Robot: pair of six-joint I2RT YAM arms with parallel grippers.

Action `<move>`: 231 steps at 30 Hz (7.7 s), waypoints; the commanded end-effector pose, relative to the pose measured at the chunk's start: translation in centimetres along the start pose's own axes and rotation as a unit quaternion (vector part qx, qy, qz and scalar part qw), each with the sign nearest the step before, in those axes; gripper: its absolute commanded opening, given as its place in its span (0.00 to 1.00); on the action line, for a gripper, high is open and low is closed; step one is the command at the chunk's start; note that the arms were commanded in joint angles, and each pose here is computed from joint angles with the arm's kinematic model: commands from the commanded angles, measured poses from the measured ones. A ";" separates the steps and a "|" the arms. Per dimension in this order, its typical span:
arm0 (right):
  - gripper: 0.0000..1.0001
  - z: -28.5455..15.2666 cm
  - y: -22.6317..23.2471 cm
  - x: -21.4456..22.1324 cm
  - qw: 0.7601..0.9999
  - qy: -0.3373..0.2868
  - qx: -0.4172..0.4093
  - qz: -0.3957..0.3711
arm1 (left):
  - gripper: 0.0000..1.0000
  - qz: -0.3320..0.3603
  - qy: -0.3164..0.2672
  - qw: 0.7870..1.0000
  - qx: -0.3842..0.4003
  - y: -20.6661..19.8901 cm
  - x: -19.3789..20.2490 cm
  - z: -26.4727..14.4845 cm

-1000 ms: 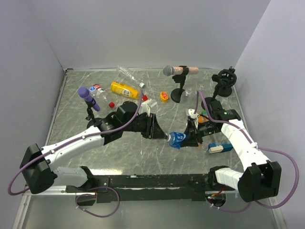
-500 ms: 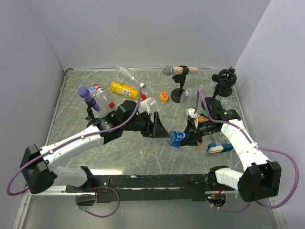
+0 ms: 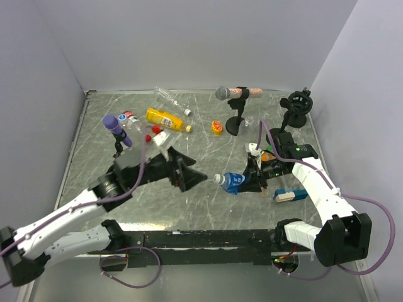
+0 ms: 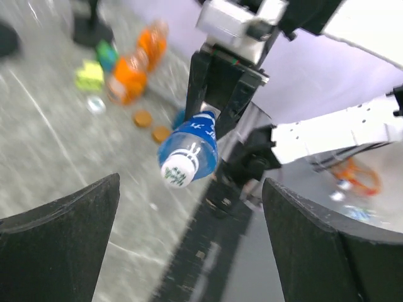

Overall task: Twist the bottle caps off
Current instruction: Unscrew the bottle cap from the plastic bottle, then place the bottle cap at the center of the board.

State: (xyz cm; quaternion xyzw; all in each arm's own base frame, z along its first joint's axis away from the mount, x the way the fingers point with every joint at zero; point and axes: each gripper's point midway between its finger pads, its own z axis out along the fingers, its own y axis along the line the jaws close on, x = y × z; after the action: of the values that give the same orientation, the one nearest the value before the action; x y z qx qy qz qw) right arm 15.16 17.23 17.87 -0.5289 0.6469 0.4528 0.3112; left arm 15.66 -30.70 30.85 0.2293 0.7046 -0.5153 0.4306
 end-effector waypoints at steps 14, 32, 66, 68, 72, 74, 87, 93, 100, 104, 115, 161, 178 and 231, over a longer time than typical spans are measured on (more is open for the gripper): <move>0.16 0.3 -0.1 -0.3 1.000 -0.007 -0.005 -0.019 | 0.97 0.444 -0.016 0.884 0.149 -0.3 3.1 -1.1; 0.16 0.4 -0.1 -0.2 1.000 -0.003 -0.007 -0.018 | 0.84 0.452 0.042 0.866 0.212 -0.4 4.9 4.5; 0.16 0.4 -0.1 -0.2 1.000 -0.002 -0.007 -0.018 | 0.05 0.033 0.188 0.971 0.145 -1.9 5.6 6.1; 0.16 0.4 -0.1 -0.2 1.000 -0.002 -0.007 -0.018 | 0.04 -0.039 0.203 0.966 0.154 -2.7 6.1 6.1; 0.16 0.4 -0.1 -0.1 1.000 -0.001 -0.007 -0.017 | 0.03 -0.133 0.201 0.963 0.117 -2.8 5.8 5.9; 0.16 0.4 -0.1 -0.1 1.000 -0.001 -0.007 -0.018 | 0.02 -0.171 0.190 0.963 0.079 -2.1 5.2 5.9; 0.16 0.4 -0.1 -0.2 1.000 -0.002 -0.006 -0.019 | 0.19 -0.236 0.166 0.957 0.022 -0.2 4.7 6.5; 0.16 0.4 0.0 -0.3 1.000 -0.002 -0.006 -0.022 | 0.63 -0.220 0.161 0.962 0.022 -0.2 4.3 6.3; 0.16 0.4 -0.1 -0.2 1.000 -0.002 -0.005 -0.022 | 0.82 -0.140 0.130 0.981 -0.019 1.4 3.3 5.5; 0.16 0.4 0.0 -0.2 1.000 -0.001 -0.005 -0.021 | 0.90 0.003 0.077 0.996 -0.046 3.0 1.5 3.4; 0.16 0.5 -0.1 -0.1 1.000 0.001 -0.005 -0.021 | 0.97 0.413 -0.015 0.894 0.173 -0.1 3.8 0.0; 0.16 0.5 -0.1 0.0 1.000 0.002 -0.007 -0.019 | 0.04 0.325 0.061 0.923 0.198 0.4 4.6 5.6; 0.16 0.5 -0.1 0.0 1.000 0.004 -0.006 -0.022 | 0.01 -0.182 0.084 0.980 0.014 -0.2 3.3 3.6; 0.18 -7.0 0.4 -6.8 0.978 -0.155 0.130 -0.052 | 0.48 -0.215 0.191 0.945 -0.155 10.7 19.3 23.4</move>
State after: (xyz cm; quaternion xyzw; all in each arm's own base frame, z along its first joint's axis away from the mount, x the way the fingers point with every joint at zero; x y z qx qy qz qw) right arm 16.74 13.55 26.12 -0.4415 0.6308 0.4212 0.4793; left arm 22.04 -49.88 4.51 0.1074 0.8865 -0.4112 0.1831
